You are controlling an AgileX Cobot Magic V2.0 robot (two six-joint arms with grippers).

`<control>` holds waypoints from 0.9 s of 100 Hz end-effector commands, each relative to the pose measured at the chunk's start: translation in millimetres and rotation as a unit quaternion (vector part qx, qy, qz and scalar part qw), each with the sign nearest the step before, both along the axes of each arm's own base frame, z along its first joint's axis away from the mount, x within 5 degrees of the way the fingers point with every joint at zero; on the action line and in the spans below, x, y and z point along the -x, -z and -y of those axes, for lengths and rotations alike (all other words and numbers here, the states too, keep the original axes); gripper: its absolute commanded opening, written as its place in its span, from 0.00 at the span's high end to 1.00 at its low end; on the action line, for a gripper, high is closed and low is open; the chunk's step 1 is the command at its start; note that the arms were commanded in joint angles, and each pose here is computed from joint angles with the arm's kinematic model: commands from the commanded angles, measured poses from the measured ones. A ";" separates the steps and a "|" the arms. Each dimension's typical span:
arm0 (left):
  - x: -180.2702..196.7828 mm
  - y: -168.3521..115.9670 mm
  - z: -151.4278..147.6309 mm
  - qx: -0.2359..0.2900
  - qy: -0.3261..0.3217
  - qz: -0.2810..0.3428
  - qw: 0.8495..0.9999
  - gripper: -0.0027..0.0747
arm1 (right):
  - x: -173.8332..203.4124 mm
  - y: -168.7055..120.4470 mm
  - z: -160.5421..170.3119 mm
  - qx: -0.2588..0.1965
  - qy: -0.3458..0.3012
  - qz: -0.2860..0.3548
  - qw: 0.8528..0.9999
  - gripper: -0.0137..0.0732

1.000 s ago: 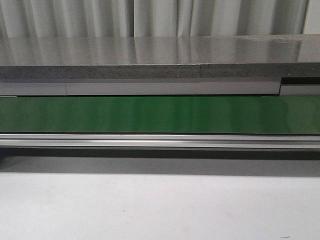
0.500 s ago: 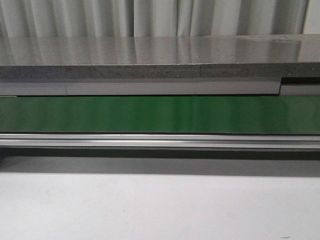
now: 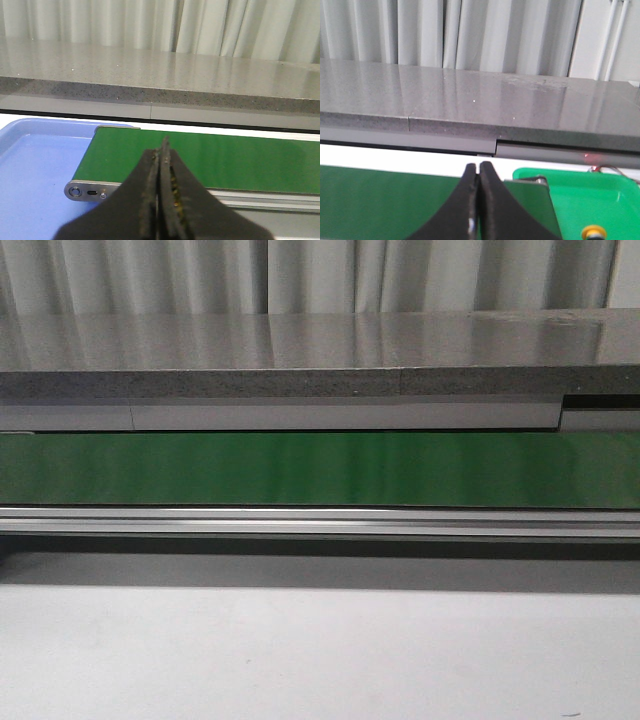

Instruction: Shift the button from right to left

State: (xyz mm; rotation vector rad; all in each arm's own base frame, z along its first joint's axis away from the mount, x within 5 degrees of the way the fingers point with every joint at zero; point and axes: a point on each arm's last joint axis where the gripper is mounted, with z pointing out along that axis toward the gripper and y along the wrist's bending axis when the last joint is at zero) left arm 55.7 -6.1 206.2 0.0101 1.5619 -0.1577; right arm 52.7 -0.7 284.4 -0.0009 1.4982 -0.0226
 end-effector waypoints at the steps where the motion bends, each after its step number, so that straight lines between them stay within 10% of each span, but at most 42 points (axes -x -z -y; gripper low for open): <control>1: 0.4 5.8 -0.3 0.005 -0.001 0.032 0.999 0.99 | -2.9 -36.6 0.3 0.006 0.003 0.034 0.999 0.92; 57: 0.4 5.8 -0.3 0.005 -0.001 0.032 0.999 0.99 | -85.0 -90.2 1.6 0.000 0.001 -0.095 0.995 0.92; 90: 0.4 5.8 -0.3 0.005 -0.001 0.032 0.999 0.99 | -130.6 -71.0 18.7 -0.018 0.043 -0.283 0.958 0.92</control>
